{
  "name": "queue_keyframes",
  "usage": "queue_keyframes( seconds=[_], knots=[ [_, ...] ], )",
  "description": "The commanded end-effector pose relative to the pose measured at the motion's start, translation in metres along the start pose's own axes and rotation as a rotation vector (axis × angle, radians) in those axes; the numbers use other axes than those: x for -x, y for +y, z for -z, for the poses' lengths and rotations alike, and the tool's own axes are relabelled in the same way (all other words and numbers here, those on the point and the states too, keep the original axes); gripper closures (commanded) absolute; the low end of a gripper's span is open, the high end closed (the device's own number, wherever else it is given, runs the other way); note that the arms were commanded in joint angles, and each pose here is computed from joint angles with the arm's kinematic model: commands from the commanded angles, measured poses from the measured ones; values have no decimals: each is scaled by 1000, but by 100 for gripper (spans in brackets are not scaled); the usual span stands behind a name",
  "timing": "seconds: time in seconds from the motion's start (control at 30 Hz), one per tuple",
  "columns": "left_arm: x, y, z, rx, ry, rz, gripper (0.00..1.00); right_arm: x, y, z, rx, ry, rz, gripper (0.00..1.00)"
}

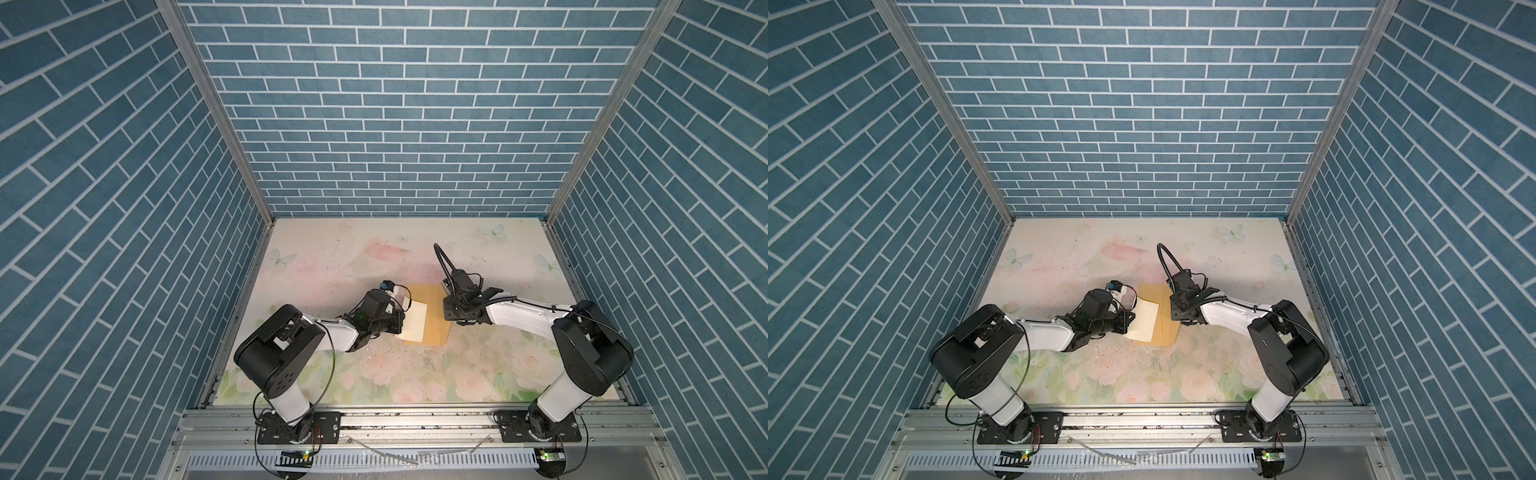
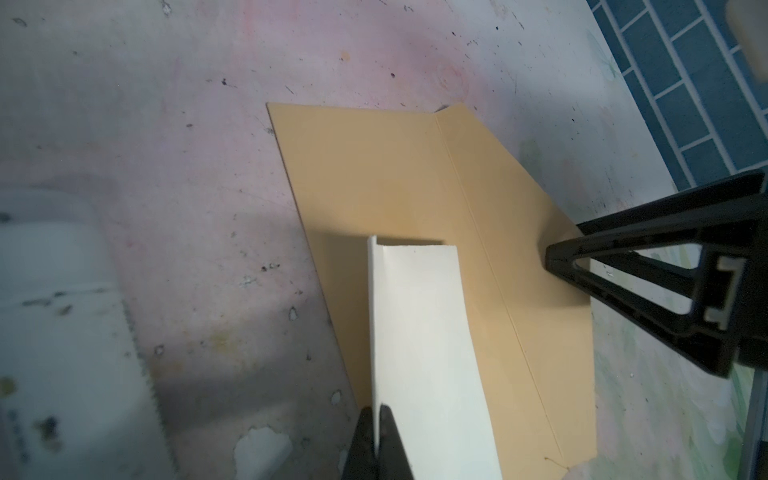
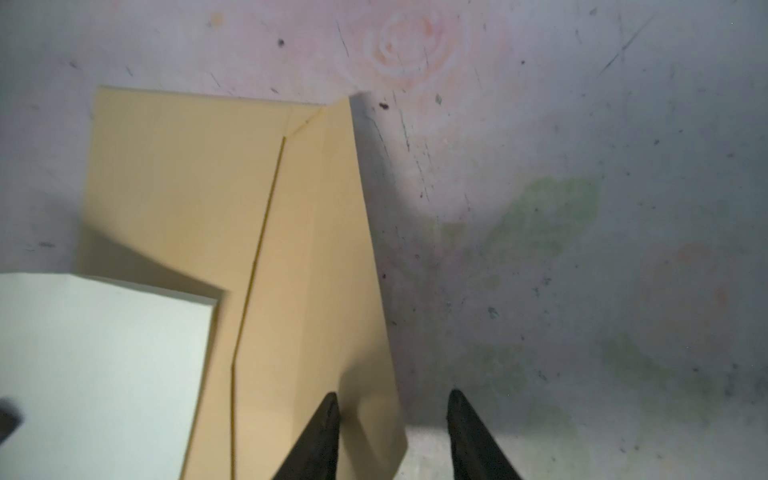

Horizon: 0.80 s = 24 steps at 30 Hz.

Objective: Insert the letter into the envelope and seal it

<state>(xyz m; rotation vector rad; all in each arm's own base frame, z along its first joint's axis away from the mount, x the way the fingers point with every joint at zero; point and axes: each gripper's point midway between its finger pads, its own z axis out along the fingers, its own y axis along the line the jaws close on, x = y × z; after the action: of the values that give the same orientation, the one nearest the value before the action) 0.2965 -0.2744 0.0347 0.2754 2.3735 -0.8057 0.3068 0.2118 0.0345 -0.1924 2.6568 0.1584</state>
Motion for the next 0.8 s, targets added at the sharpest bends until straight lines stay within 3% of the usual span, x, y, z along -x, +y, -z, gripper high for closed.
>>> queue_keyframes(
  seconds=[0.0,0.47,0.77],
  knots=[
    [3,-1,3,12,-7,-21,100,1,-7,-5,-60,29,27,56],
    [13,-10,9,-5,-28,-23,100,-2,-7,-10,-74,59,60,43],
    [49,-42,30,-101,-120,12,100,51,16,54,94,-198,57,26]
  ],
)
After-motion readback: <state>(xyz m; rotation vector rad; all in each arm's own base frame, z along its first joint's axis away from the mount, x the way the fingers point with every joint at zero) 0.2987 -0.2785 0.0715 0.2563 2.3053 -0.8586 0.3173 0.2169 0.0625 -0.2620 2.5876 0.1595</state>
